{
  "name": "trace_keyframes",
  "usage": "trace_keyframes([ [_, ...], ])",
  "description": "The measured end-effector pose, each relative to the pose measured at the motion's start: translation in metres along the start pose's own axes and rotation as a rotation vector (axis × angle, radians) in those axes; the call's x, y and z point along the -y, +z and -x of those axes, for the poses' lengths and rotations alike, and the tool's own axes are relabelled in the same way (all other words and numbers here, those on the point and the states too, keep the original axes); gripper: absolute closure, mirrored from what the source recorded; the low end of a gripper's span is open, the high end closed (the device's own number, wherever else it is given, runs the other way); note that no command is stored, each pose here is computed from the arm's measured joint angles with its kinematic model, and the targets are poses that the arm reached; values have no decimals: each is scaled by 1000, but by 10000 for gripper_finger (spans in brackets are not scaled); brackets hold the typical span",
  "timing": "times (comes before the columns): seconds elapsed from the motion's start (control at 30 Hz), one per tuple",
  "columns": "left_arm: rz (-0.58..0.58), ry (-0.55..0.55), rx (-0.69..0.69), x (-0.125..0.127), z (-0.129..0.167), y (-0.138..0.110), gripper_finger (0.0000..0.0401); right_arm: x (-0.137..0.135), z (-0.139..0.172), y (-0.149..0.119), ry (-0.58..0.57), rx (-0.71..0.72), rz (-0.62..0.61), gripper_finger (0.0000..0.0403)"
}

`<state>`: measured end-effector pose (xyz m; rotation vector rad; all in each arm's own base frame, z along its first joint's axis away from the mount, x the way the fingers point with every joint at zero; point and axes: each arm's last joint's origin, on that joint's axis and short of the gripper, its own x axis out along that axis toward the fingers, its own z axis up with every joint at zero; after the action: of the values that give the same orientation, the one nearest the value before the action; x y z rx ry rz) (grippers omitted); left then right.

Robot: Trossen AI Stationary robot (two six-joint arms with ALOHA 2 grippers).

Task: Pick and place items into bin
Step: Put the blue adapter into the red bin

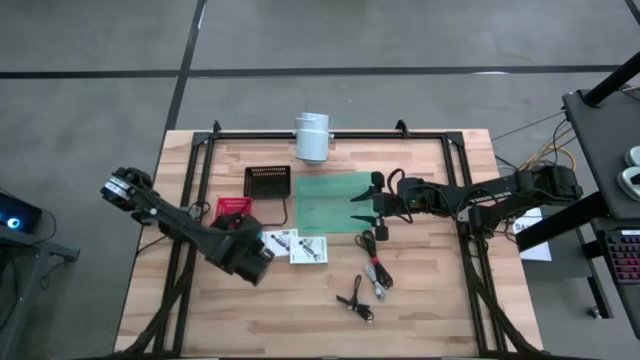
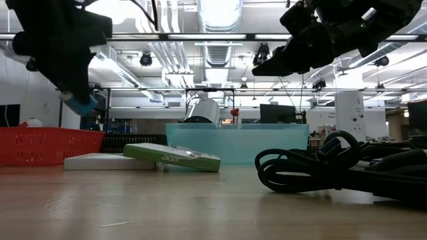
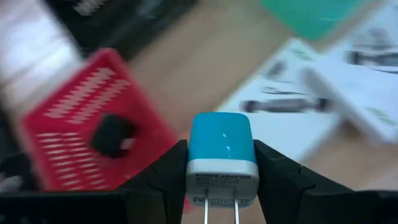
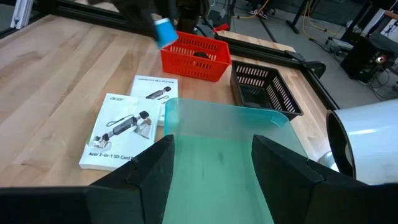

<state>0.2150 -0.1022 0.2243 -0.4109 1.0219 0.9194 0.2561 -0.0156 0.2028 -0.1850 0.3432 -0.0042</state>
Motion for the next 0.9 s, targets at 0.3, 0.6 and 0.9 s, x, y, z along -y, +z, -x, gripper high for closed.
trace_keyframes([
  [0.3, 34, 155, -95, -17, -6, 4, 265, 0, 0, 0, 0, 0, 0, 202],
  [0.6, 10, 216, -181, -24, -16, -5, 265, 0, 0, 0, 0, 0, 0, 202],
  [0.9, -1, 239, -188, -28, -23, -10, 236, 0, 0, 0, 0, 0, 7, 202],
])
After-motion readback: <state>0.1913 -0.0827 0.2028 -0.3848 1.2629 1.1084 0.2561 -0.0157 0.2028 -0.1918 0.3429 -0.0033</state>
